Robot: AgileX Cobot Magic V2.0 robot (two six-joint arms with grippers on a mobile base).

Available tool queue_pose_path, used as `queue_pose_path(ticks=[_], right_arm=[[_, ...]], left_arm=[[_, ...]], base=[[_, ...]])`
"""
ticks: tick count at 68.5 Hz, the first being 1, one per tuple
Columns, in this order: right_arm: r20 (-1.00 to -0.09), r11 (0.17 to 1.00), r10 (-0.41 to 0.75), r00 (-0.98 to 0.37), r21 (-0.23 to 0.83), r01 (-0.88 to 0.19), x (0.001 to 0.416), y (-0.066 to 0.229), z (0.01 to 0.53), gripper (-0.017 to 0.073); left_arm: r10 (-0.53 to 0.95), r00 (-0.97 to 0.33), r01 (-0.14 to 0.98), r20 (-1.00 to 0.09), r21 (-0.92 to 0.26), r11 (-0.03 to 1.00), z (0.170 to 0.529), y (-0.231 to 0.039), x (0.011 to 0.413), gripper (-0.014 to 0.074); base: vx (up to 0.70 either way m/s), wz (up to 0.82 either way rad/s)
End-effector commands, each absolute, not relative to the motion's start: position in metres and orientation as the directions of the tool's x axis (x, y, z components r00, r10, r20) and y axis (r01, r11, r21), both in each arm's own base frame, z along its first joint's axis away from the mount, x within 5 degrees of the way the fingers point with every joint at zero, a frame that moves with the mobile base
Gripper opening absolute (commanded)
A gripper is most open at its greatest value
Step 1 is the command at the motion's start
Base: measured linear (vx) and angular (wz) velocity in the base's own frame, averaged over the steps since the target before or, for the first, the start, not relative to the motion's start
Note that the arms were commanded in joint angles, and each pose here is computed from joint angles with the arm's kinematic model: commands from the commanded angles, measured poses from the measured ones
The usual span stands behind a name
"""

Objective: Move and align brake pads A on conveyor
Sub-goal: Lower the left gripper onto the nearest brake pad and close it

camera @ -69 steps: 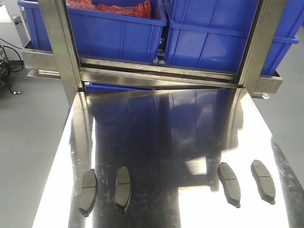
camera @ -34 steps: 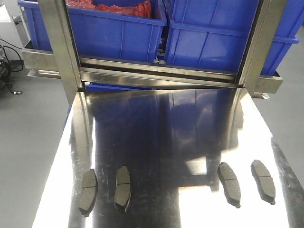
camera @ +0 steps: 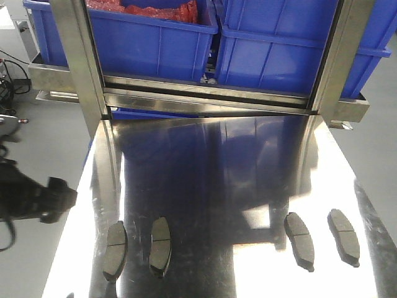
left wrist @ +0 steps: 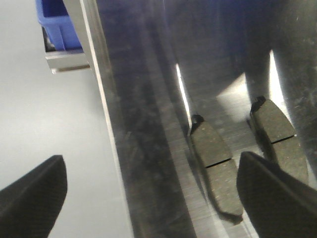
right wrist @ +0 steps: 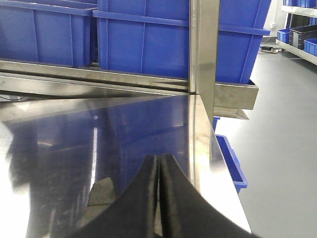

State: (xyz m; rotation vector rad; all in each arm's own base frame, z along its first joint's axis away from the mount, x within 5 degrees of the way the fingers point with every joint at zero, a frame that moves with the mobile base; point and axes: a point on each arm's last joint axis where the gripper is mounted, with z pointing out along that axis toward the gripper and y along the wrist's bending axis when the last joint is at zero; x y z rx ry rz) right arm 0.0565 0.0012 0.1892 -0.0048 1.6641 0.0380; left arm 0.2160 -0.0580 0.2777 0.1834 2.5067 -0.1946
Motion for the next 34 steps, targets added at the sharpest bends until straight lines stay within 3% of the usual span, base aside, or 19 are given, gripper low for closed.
queue_pose_path(ticks=[1,21,34], right_arm=[[-1.000,1.000,0.011,-0.028,0.011,-0.025,0.056,0.001,0.190,-0.0005],[-1.000,1.000,0.011,-0.028,0.011,-0.025,0.056,0.001,0.190,-0.0005],[-1.000,1.000,0.011,-0.028,0.011,-0.025,0.056,0.001,0.190,-0.0005]], left_arm=[[0.031,-0.765,0.150,-0.643,-0.131,0.980,0.284,-0.077,0.227,0.0640],[-0.038,-0.847,0.094,-0.530,-0.219,0.971,0.239,-0.128,0.241,0.0596],[-0.024,-0.889,0.075,-0.457,-0.196,0.978,0.209,-0.139,0.250,0.0578]], base=[[0.00,0.00],[0.00,0.00],[0.00,0.00]])
